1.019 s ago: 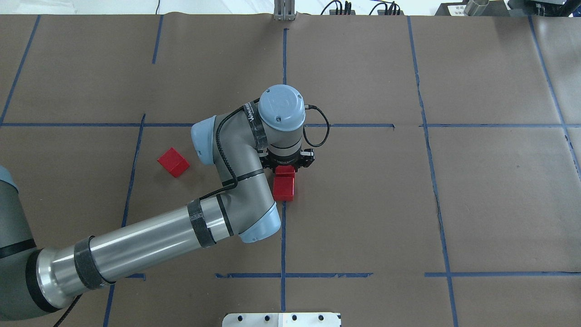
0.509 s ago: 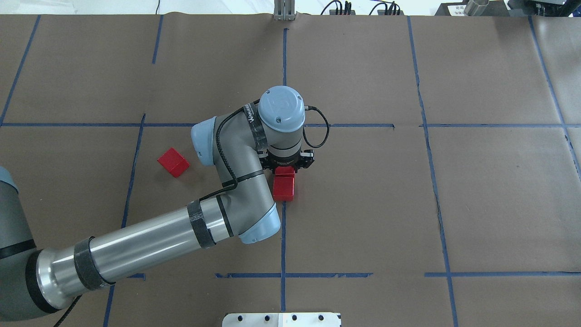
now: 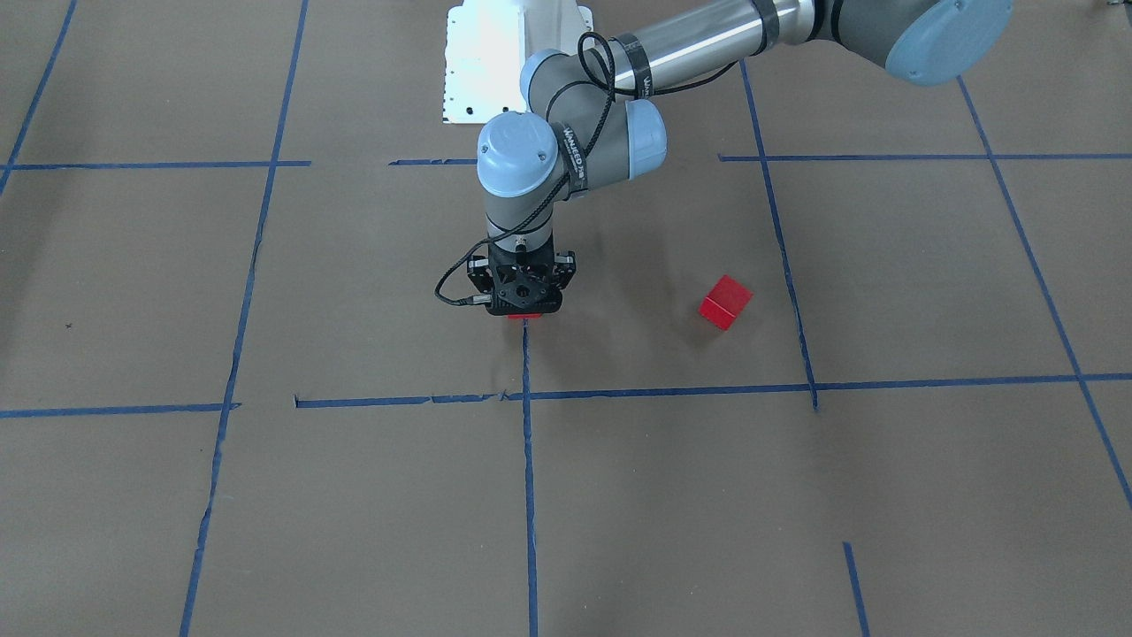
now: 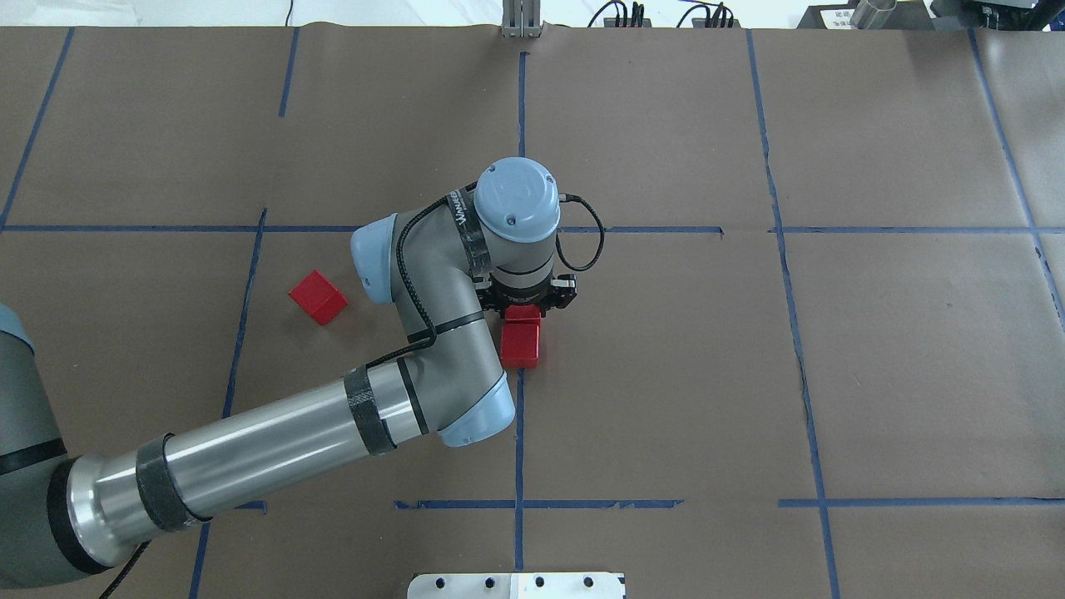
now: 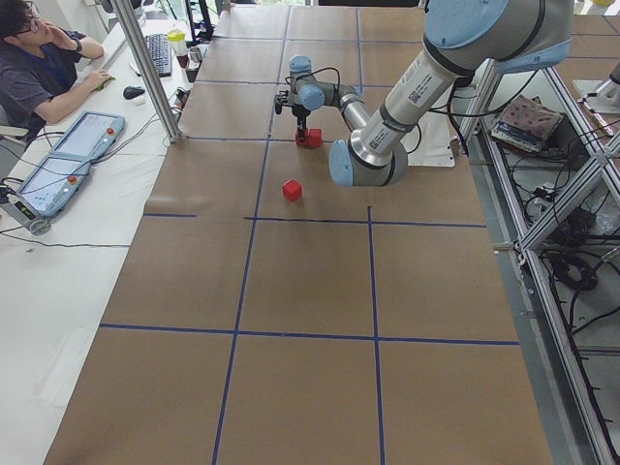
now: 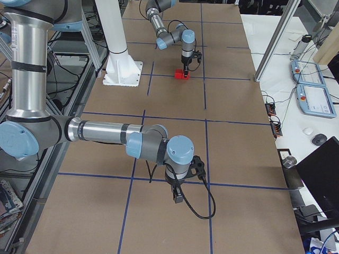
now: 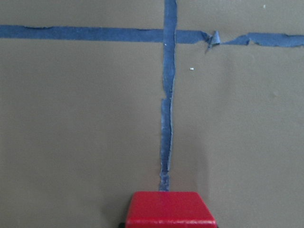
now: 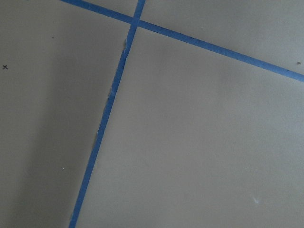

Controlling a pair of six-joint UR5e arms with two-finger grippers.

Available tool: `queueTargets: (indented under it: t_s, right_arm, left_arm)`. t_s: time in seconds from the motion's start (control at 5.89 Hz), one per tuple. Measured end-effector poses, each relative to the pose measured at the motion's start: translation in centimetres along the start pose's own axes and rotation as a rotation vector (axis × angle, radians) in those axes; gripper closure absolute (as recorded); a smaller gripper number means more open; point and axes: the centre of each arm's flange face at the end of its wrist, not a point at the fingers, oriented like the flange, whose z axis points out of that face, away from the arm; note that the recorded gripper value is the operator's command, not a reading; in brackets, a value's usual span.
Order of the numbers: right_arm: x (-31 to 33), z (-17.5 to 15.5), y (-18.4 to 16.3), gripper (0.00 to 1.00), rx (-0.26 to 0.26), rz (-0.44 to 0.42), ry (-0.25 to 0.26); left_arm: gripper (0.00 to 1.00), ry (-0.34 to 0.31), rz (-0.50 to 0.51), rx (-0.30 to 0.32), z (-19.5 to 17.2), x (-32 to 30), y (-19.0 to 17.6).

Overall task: Form red blocks into L shape at center
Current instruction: 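Hold the cube in place beside the center cube with the left gripper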

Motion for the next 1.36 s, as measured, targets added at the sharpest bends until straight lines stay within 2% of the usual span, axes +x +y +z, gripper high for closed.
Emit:
queueTargets:
  t_s: [1.02,1.36]
  right_arm:
    - [-0.02,-0.03,-0.01,0.00,0.001,0.000,0.000]
    - [-0.11,-0.17,-0.09,0.00,0.003,-0.003,0.002]
  left_arm:
    - [0.59,0.001,0.007,0.000,0.08,-0.16,0.02]
    - [0.52,0.001,0.007,0.000,0.08,-0.18,0.03]
